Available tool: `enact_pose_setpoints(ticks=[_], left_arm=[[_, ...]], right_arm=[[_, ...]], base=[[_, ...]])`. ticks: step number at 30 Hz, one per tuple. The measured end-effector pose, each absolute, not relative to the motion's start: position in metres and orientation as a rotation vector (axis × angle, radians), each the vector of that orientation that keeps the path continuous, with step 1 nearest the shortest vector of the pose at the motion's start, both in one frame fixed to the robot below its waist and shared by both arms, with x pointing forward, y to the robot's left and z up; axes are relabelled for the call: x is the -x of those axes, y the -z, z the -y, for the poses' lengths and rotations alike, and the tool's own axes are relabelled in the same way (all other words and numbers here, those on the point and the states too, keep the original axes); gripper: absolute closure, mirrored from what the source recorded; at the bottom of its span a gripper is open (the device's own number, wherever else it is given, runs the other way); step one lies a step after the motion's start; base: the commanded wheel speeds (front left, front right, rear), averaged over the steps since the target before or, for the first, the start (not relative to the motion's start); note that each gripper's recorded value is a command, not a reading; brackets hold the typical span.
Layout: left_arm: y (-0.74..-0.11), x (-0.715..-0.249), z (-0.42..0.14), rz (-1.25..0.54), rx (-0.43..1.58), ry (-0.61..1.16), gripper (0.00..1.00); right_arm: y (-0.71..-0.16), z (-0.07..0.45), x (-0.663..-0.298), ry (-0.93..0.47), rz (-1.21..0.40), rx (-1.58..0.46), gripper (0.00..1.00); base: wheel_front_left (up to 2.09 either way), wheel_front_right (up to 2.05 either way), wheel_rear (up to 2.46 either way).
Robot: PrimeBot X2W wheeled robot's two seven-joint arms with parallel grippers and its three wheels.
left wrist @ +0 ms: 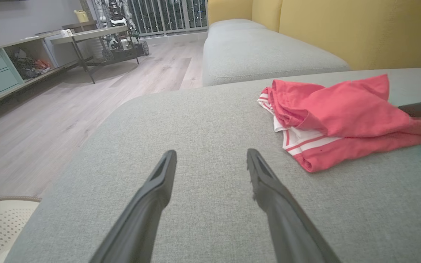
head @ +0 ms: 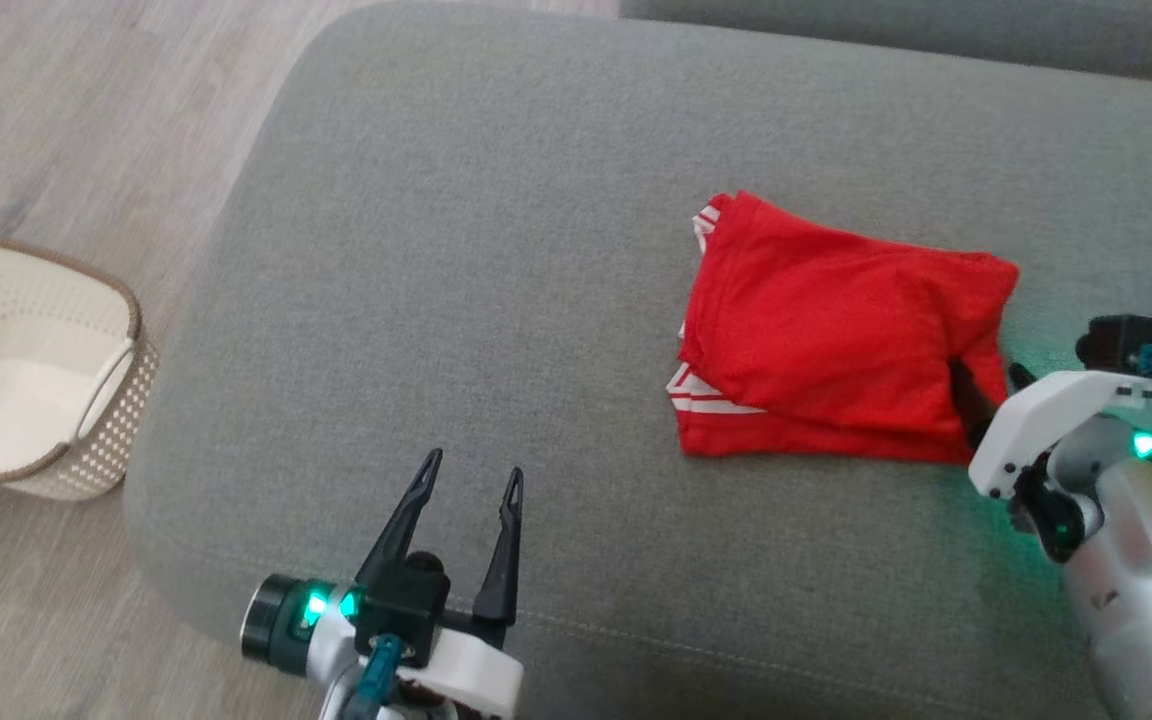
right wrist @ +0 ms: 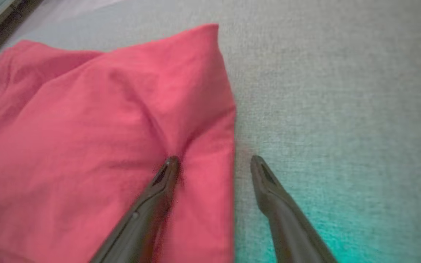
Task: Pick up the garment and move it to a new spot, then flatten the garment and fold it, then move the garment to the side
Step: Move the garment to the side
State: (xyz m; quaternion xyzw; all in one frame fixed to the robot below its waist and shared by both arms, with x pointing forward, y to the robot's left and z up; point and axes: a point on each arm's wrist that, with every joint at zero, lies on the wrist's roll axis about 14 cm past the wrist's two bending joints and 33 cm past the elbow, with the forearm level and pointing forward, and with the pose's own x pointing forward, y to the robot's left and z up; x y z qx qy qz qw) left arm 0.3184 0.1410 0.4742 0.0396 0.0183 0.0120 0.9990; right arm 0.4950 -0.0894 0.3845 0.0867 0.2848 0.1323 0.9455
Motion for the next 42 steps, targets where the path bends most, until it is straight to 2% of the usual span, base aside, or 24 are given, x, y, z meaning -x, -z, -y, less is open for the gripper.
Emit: enact_pose_setpoints(ticks=[1,2,3,12,16,27,38,39,40,41,42], left_arm=[[-0.473,-0.319,-0.142,-0.039,-0.080,-0.027,0.00],[-0.473,-0.320,-0.142,-0.042,-0.080,-0.031,0.00],[-0.473,-0.320,-0.142,-0.043,-0.076,-0.032,0.00],[-0.475,-0.327,-0.130,-0.031,-0.065,0.005,0.00],[-0.476,-0.332,-0.119,-0.024,-0.062,0.047,0.00],[-0.476,-0.348,-0.072,-0.010,-0.048,0.211,0.00],[-0.475,-0.359,-0.041,-0.005,-0.039,0.322,0.00],[-0.474,-0.358,-0.040,-0.006,-0.038,0.324,0.00],[-0.474,-0.358,-0.040,-0.007,-0.038,0.324,0.00],[-0.473,-0.358,-0.040,-0.008,-0.038,0.324,0.00],[-0.473,-0.358,-0.040,-0.009,-0.039,0.324,0.00]], right_arm=[[-0.382,0.085,-0.495,-0.281,-0.594,-0.173,0.17],[-0.382,0.083,-0.497,-0.288,-0.594,-0.173,0.62],[-0.383,0.082,-0.500,-0.291,-0.590,-0.175,1.00],[-0.410,0.089,-0.507,-0.284,-0.450,-0.218,1.00],[-0.431,0.107,-0.510,-0.276,-0.382,-0.197,1.00],[-0.501,0.232,-0.515,-0.084,-0.256,-0.080,1.00],[-0.540,0.344,-0.490,0.163,-0.237,-0.045,1.00],[-0.540,0.351,-0.488,0.183,-0.241,-0.043,0.95],[-0.538,0.358,-0.486,0.204,-0.246,-0.043,0.67],[-0.536,0.365,-0.483,0.229,-0.254,-0.036,0.00],[-0.535,0.372,-0.481,0.252,-0.255,-0.025,0.00]], base=[[0.00,0.00,0.00],[0.00,0.00,0.00],[0.00,0.00,0.00],[0.00,0.00,0.00],[0.00,0.00,0.00],[0.00,0.00,0.00],[0.00,0.00,0.00],[0.00,0.00,0.00],[0.00,0.00,0.00],[0.00,0.00,0.00],[0.00,0.00,0.00]])
